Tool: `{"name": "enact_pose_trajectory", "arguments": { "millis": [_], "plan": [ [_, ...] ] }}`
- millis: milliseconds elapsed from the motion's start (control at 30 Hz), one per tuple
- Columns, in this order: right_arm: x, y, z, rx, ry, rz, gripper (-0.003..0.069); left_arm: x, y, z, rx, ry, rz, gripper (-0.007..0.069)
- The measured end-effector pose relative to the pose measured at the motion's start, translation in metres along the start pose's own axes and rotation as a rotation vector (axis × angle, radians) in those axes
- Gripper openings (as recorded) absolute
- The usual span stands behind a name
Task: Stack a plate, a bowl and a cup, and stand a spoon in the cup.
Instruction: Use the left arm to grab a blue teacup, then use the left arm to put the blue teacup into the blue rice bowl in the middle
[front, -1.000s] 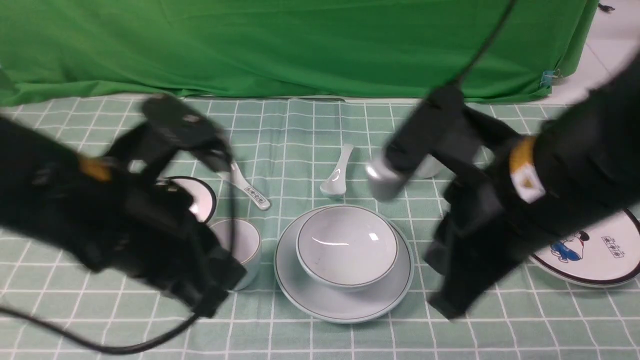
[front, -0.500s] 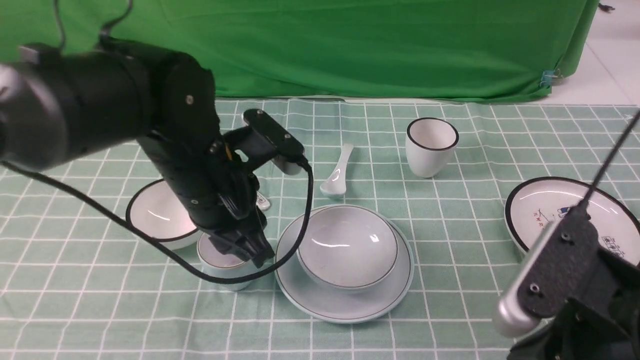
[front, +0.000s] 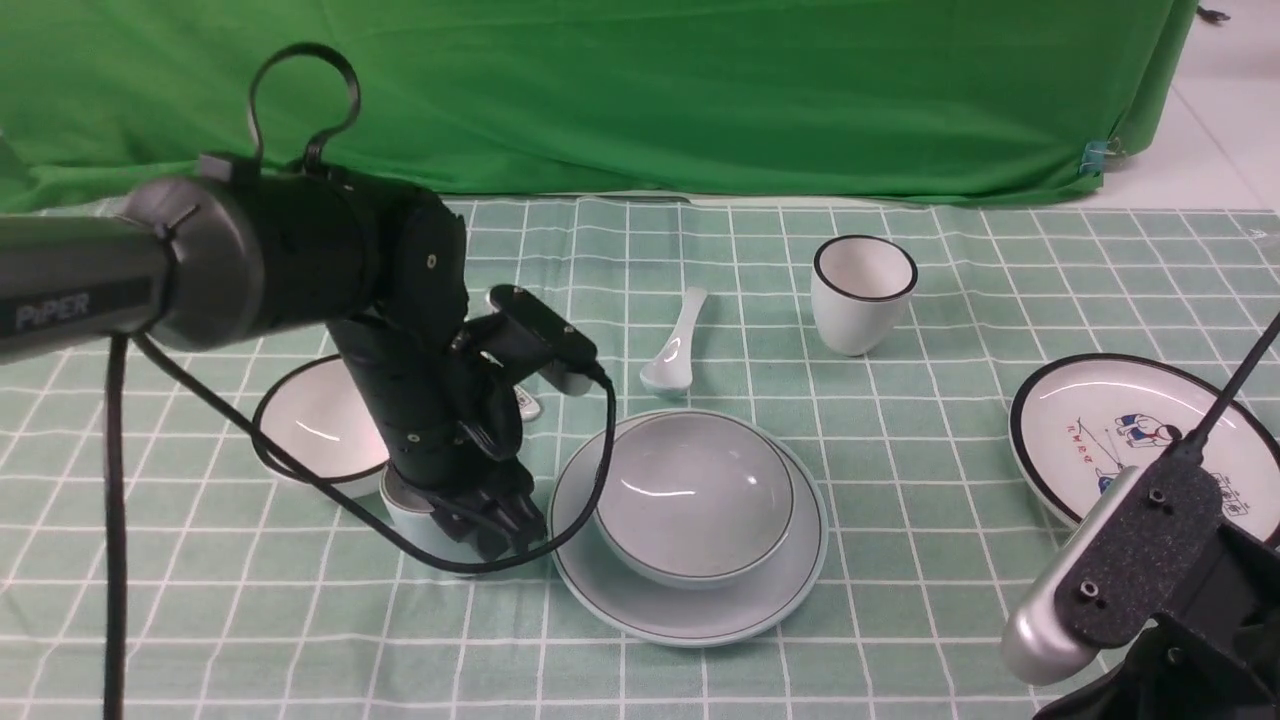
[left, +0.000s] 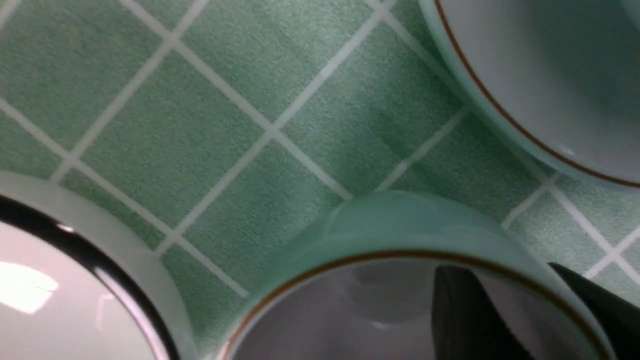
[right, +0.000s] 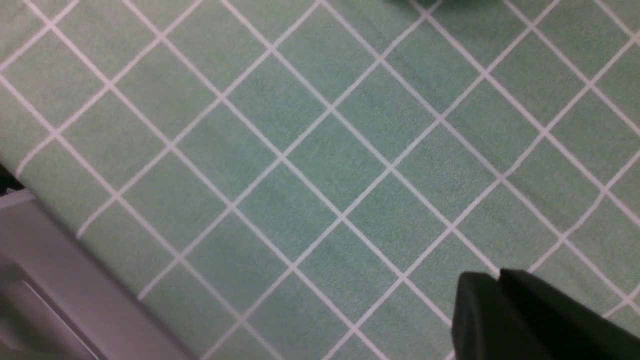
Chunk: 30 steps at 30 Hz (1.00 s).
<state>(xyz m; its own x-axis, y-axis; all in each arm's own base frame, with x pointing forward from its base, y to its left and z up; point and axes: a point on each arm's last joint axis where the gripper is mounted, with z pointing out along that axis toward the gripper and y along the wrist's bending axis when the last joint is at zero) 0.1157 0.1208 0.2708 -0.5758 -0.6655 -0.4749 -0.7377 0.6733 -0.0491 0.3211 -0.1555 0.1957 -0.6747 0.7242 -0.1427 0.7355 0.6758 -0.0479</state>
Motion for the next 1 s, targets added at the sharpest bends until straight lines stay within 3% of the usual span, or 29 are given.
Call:
{"name": "enact_pose_trajectory", "arguments": {
  "millis": [100,200,367,500,633,1000],
  "plan": [
    [0.000,0.000,0.000,0.000,-0.001,0.001,0.0085,-0.001,-0.004,-0.008,0.038,0.003,-0.015,0.0043],
    [0.000,0.000,0.000,0.000,-0.004,0.001,0.0088,-0.003,-0.011,-0.033,0.078,-0.016,-0.021,0.0038],
    [-0.001,0.000,0.000,0.000,-0.010,0.001,0.0088,-0.015,-0.027,-0.079,0.045,-0.126,0.034,0.0037],
    [-0.001,0.000,0.000,0.001,-0.012,0.001,0.0088,-0.040,-0.059,-0.106,0.036,-0.225,0.139,0.0037],
    [-0.001,0.000,0.000,0.001,-0.013,0.001,0.0088,-0.069,-0.082,-0.091,0.026,-0.204,0.234,0.0039],
    [-0.001,0.000,0.000,0.001,-0.008,0.002,0.0090,-0.102,-0.078,-0.028,0.011,-0.069,0.268,0.0039]
  ]
}}
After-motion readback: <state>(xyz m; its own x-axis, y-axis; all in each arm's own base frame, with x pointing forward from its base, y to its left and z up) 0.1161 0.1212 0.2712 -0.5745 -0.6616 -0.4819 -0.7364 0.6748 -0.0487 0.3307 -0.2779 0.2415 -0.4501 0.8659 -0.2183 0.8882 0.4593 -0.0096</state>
